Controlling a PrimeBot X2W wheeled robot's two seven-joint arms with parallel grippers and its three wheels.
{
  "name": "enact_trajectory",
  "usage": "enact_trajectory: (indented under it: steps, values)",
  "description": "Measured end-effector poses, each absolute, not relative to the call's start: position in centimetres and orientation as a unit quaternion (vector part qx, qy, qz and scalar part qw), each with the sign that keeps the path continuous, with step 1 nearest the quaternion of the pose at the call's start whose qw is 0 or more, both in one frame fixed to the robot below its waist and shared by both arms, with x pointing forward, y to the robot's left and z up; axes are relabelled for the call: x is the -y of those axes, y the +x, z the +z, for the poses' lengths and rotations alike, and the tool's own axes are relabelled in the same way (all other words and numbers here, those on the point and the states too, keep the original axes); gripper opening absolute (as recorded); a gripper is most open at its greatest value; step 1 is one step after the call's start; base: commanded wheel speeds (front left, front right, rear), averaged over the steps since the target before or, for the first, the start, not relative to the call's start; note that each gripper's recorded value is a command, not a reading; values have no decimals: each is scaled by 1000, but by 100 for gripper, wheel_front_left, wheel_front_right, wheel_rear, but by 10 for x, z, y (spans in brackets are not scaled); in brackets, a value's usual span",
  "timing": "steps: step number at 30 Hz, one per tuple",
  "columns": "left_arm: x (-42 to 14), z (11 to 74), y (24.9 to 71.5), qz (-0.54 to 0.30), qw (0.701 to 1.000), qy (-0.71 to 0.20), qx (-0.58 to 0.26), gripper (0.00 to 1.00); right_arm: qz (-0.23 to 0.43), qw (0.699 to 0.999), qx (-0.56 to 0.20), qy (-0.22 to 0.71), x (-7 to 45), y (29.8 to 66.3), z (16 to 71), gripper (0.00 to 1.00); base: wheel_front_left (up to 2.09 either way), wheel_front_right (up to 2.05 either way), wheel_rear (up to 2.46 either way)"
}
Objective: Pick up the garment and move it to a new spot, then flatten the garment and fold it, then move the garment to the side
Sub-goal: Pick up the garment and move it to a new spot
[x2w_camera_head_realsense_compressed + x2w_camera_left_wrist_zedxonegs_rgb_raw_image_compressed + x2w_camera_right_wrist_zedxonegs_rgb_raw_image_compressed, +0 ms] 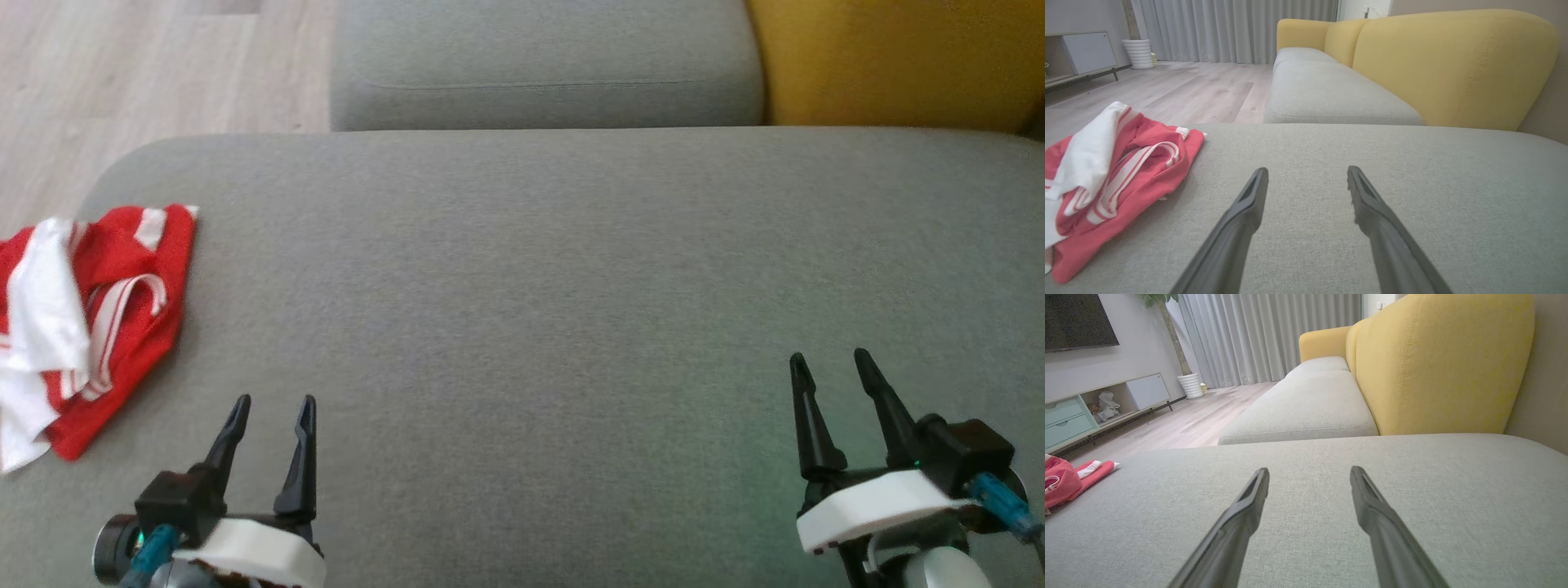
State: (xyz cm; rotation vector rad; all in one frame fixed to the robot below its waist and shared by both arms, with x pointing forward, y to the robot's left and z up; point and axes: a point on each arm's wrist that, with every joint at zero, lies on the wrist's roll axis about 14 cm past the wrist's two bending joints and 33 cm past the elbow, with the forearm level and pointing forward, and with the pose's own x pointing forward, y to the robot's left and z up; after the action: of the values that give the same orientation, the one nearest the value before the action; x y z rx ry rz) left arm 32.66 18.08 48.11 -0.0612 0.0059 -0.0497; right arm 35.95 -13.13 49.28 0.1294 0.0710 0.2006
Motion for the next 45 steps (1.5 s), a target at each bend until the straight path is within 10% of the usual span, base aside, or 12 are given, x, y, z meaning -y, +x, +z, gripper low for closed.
enact_trajectory:
  steps: [22, 45]
  values:
    - [-299, 491, 248, 187, 982, -9, 15, 100, 305, 950, -27, 52, -7, 369, 508, 100, 0, 0, 0]
    - [-314, 479, 243, 225, 974, -13, -12, 100, 322, 944, -55, 48, -20, 378, 495, 100, 0, 0, 0]
